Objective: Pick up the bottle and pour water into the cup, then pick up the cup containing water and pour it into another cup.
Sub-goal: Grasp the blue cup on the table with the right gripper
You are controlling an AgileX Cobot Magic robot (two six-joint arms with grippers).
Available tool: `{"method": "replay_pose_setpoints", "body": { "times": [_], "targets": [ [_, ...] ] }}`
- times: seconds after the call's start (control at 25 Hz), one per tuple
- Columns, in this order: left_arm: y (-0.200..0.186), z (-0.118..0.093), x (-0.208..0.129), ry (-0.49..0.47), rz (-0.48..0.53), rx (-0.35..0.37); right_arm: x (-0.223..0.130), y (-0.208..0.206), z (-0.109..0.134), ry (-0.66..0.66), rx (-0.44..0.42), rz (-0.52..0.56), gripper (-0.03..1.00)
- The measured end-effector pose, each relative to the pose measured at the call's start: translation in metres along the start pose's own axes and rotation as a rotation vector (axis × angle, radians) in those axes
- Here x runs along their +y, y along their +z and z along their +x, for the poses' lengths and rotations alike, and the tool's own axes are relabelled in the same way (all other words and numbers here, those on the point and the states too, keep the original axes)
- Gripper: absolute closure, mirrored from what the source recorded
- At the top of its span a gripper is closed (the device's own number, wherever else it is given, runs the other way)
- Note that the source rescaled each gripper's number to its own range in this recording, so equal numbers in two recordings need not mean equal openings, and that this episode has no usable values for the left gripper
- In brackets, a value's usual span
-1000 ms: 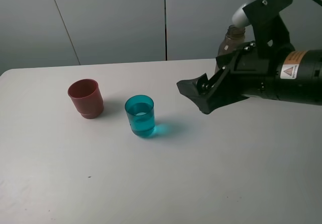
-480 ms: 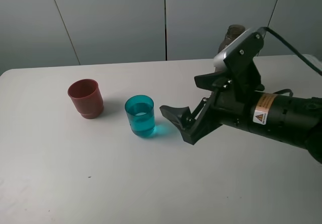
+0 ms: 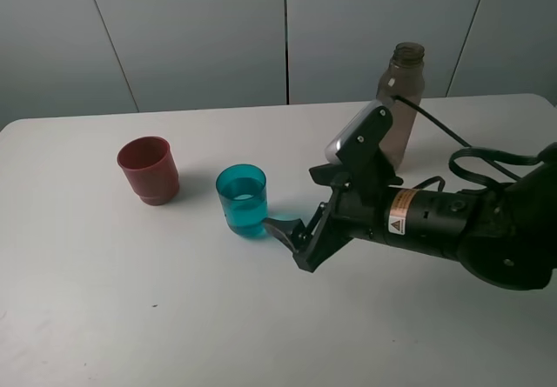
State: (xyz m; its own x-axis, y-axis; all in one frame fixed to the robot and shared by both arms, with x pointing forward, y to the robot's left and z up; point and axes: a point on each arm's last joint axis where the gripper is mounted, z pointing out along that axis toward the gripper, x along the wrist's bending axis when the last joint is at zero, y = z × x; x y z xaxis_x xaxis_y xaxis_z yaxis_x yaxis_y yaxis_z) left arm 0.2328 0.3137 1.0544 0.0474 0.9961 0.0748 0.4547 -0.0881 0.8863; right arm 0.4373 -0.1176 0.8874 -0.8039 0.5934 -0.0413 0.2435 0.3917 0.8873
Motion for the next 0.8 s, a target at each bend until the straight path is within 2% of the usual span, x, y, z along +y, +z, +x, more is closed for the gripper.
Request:
{"method": "replay_pose_setpoints", "body": {
  "times": [0.52, 0.8],
  "targets": [
    [0.000, 0.000, 0.000, 0.000, 0.000, 0.000, -0.002, 0.025, -0.005, 0.000, 0.091, -0.010, -0.03],
    [0.000, 0.000, 0.000, 0.002, 0.000, 0.000, 0.004, 0.036, -0.014, -0.019, 0.080, 0.025, -0.03]
  ]
}}
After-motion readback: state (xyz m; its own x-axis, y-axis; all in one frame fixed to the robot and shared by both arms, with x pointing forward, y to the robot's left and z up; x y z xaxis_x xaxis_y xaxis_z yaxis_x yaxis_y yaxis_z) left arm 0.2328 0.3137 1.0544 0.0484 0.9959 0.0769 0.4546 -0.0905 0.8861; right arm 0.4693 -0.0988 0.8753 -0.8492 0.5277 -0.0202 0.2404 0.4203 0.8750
